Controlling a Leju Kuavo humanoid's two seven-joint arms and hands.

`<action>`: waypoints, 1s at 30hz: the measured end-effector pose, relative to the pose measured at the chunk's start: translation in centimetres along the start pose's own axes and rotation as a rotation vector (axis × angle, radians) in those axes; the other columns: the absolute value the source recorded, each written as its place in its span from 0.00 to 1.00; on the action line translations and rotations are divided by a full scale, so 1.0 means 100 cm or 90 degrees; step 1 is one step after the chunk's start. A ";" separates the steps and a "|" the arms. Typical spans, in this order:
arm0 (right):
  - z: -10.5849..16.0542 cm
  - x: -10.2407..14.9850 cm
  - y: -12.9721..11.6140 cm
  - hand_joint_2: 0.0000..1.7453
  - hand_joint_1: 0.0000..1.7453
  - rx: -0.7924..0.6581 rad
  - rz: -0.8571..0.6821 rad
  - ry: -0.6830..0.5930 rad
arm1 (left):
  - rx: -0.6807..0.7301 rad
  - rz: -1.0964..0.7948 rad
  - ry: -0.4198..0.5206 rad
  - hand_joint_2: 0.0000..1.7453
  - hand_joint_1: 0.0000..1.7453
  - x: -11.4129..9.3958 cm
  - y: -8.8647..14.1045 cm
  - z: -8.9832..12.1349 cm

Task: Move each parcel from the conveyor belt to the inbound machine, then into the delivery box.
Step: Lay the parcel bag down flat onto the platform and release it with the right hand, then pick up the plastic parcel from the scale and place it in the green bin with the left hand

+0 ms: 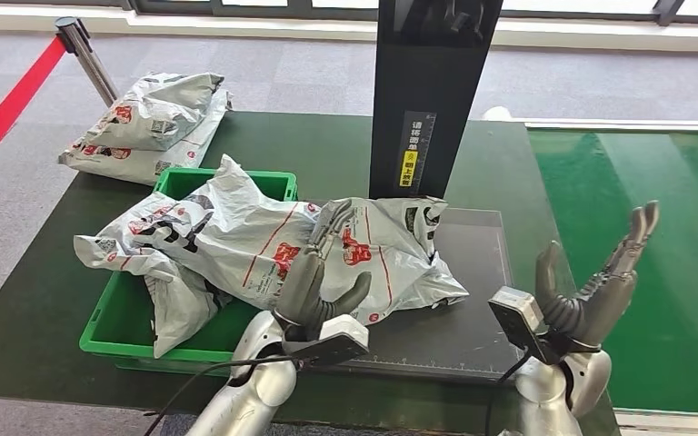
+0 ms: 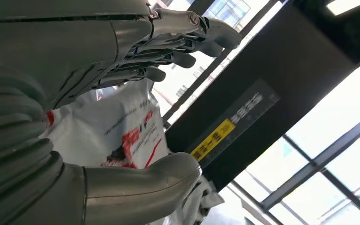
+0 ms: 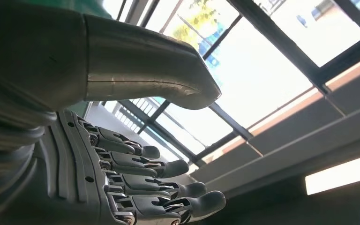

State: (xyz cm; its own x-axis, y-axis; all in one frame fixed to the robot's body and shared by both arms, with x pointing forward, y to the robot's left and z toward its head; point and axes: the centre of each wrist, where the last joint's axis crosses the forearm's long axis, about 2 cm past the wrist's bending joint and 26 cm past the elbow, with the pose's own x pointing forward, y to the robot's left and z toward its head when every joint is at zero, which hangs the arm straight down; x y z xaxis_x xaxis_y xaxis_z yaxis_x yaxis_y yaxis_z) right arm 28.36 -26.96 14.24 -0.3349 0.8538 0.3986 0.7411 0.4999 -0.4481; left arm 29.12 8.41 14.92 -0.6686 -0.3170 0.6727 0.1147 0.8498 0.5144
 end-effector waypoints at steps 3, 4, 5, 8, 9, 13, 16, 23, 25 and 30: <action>-0.013 0.004 -0.010 1.00 0.00 -0.050 0.006 -0.002 | -0.010 -0.049 0.040 1.00 0.00 -0.005 -0.020 -0.007; -0.016 0.005 -0.013 1.00 0.00 -0.064 0.006 -0.001 | -0.017 -0.070 0.053 1.00 0.00 -0.006 -0.026 -0.009; -0.018 0.005 -0.015 1.00 0.00 -0.075 0.005 0.000 | -0.026 -0.093 0.065 1.00 0.00 -0.007 -0.030 -0.012; -0.024 0.006 -0.021 1.00 0.00 -0.102 0.002 0.002 | -0.081 -0.173 0.114 1.00 0.00 -0.007 -0.045 -0.017; -0.026 0.006 -0.022 1.00 0.00 -0.109 0.003 0.002 | -0.107 -0.197 0.132 1.00 0.00 -0.006 -0.050 -0.018; -0.029 0.006 -0.027 1.00 0.00 -0.111 0.023 -0.012 | -0.223 -0.238 0.196 1.00 0.00 -0.008 -0.066 -0.015; -0.029 0.003 -0.029 1.00 0.00 -0.104 0.043 -0.021 | -0.317 -0.254 0.223 1.00 0.00 -0.012 -0.076 -0.007; -0.032 0.000 -0.031 1.00 0.00 -0.112 0.052 -0.016 | -0.446 -0.290 0.230 1.00 0.00 -0.018 -0.085 0.004; -0.033 0.000 -0.031 1.00 0.00 -0.113 0.052 -0.016 | -0.458 -0.298 0.227 1.00 0.01 -0.019 -0.085 0.004; -0.034 -0.001 -0.031 1.00 0.00 -0.117 0.052 -0.015 | -0.502 -0.306 0.227 1.00 1.00 -0.020 -0.084 -0.001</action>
State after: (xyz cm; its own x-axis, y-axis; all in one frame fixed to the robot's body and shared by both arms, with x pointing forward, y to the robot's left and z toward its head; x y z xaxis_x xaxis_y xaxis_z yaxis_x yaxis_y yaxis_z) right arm 28.07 -29.07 18.35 -0.2815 0.8946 0.3471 0.8590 0.3961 -0.3243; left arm 29.51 1.87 9.32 -0.5271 -0.7729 0.3532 0.4316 0.1145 0.8948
